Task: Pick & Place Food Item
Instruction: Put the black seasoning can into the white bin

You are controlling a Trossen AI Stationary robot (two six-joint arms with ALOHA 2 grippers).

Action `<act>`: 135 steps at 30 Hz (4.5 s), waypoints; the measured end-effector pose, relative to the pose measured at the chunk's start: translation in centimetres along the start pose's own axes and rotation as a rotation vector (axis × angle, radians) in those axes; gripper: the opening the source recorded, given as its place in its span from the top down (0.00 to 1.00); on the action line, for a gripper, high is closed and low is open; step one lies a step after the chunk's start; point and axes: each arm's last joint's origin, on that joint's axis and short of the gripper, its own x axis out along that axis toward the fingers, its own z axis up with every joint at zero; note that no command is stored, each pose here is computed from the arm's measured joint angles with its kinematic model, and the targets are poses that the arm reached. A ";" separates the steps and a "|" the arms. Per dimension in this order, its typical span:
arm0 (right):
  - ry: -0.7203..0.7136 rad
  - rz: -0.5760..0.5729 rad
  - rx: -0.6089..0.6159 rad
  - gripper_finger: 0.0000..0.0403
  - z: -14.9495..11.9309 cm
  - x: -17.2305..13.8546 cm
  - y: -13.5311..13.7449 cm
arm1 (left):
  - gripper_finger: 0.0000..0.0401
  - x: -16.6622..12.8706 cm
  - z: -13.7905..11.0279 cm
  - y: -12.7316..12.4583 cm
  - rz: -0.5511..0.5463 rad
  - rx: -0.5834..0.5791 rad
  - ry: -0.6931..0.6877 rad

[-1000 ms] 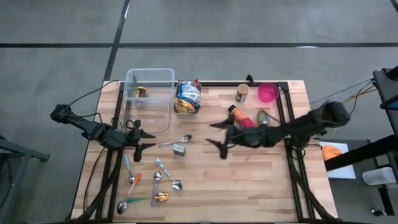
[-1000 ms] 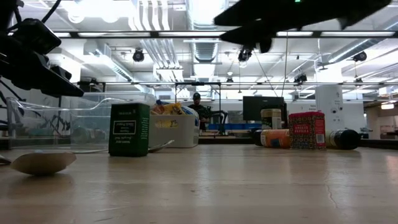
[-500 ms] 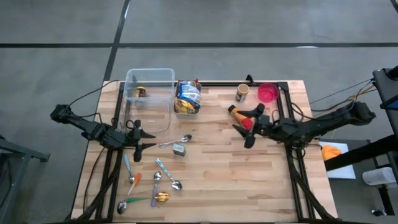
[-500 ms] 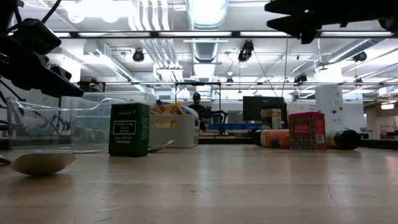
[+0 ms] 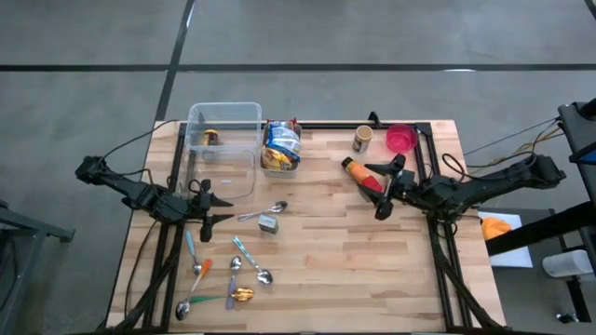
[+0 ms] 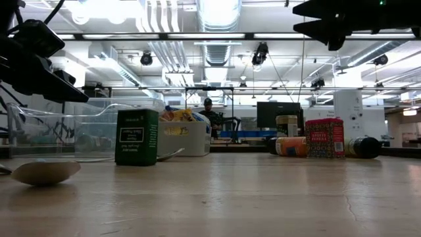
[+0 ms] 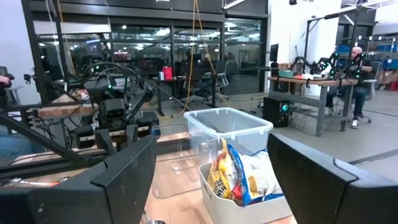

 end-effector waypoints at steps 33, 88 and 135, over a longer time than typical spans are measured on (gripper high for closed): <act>0.038 0.003 -0.023 0.25 -0.7 0.3 0.2 | 0.59 -0.5 2.6 -0.2 -0.021 -0.486 -0.180; 0.042 0.002 -0.025 0.25 -0.7 0.3 0.2 | 0.11 12.6 9.8 -3.8 0.029 0.007 0.449; 0.041 0.002 -0.025 0.25 -0.7 0.3 0.2 | 0.63 12.7 6.3 -3.3 0.007 -0.034 0.401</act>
